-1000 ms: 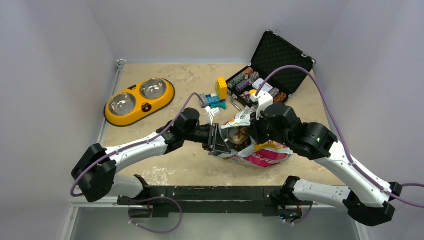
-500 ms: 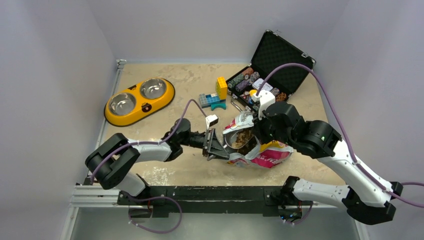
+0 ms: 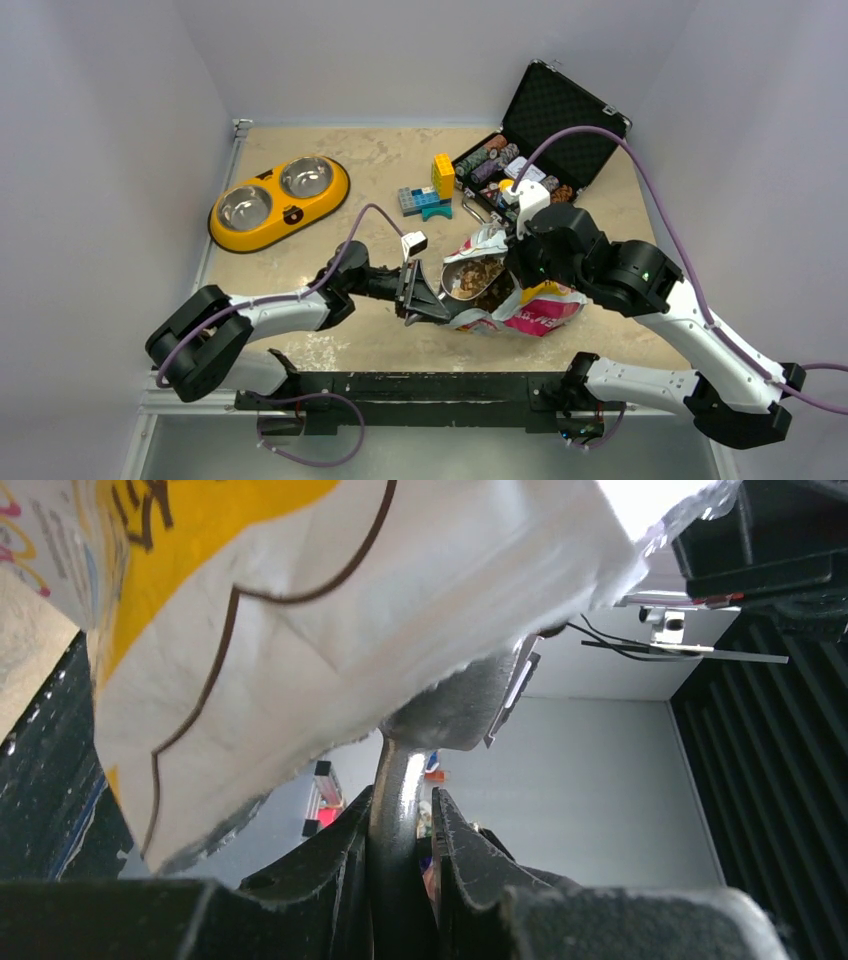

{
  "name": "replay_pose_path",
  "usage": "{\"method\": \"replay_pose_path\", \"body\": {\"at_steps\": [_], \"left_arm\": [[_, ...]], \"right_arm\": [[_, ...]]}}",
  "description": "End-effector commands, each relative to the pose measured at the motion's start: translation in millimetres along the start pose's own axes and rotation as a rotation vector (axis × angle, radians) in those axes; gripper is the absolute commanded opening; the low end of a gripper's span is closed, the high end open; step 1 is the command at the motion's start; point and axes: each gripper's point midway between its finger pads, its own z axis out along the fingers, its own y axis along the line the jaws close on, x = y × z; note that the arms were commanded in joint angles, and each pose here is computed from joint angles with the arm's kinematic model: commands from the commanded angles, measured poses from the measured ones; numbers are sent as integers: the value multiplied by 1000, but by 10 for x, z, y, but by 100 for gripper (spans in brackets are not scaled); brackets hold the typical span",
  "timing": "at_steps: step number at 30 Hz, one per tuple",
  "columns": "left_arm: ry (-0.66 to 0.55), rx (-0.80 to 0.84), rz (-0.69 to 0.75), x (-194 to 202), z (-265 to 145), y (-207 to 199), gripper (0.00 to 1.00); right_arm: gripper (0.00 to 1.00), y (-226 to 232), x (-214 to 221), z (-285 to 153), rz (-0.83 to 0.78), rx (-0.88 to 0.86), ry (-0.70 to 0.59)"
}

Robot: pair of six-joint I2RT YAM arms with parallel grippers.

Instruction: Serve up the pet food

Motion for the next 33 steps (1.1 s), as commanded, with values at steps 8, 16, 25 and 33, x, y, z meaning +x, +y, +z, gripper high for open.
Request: {"method": "replay_pose_path", "body": {"at_steps": [8,16,25,33], "left_arm": [[11,-40,50,371,-306,-74,0],[20,-36,52,664,-499,-130,0],[-83,18,95,705,-622,-599,0],[-186,69,163,487,-625,-1308,0]], "right_arm": [[0,69,-612,-185,81,-23,-200],[0,-8,-729,-70,146,61,-148],[0,-94,-583,95,229,66,-79],[0,-124,-315,114,235,57,-44]]}}
